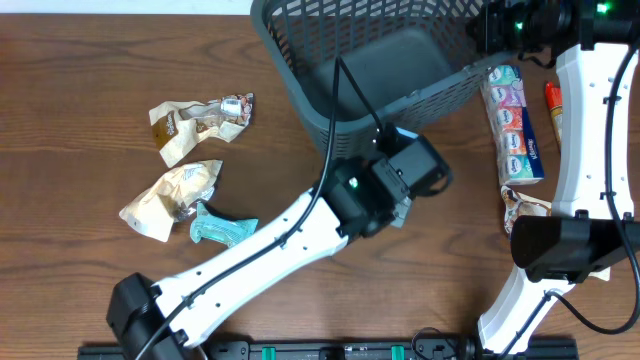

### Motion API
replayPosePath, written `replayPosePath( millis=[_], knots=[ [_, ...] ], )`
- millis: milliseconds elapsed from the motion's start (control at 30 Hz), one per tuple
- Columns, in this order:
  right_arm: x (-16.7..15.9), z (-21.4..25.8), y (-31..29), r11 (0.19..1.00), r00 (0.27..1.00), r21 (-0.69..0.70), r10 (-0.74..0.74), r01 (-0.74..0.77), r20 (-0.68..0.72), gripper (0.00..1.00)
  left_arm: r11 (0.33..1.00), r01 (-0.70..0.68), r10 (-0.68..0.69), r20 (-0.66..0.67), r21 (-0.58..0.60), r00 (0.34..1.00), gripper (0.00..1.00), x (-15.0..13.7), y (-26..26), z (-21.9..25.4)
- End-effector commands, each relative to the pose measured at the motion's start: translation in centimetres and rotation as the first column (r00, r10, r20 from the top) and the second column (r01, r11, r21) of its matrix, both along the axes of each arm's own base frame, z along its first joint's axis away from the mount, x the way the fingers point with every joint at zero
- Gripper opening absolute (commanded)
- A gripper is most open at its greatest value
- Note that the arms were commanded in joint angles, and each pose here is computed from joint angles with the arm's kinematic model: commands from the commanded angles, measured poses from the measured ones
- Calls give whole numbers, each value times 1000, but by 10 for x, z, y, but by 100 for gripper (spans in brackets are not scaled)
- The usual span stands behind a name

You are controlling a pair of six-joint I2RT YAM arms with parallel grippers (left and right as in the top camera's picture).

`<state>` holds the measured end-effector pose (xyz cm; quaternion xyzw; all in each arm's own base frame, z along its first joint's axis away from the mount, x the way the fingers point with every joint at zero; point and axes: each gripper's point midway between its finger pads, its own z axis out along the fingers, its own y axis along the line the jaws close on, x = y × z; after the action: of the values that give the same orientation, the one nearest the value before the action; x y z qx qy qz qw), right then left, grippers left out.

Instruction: Pack container

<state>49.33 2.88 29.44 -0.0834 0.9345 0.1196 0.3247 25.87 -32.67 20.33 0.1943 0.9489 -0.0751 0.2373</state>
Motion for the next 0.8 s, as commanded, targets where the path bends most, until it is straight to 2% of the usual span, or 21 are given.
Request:
replayPosePath(
  millis=[0,267,767],
  knots=[
    [1,-10,-5,999,1000,-46,14,-15,-19,1,999,-28,27,28,34,999,5,19,13,-3],
    [-3,-15,-5,999,999,-48,12,-14,-45,1,993,-120,119,34,24,992,6,49,38,-2],
    [-12,-34,-12,997,993,-79,-13,4,-116,1,987,-159,161,65,-22,985,6,74,47,5]
  ],
)
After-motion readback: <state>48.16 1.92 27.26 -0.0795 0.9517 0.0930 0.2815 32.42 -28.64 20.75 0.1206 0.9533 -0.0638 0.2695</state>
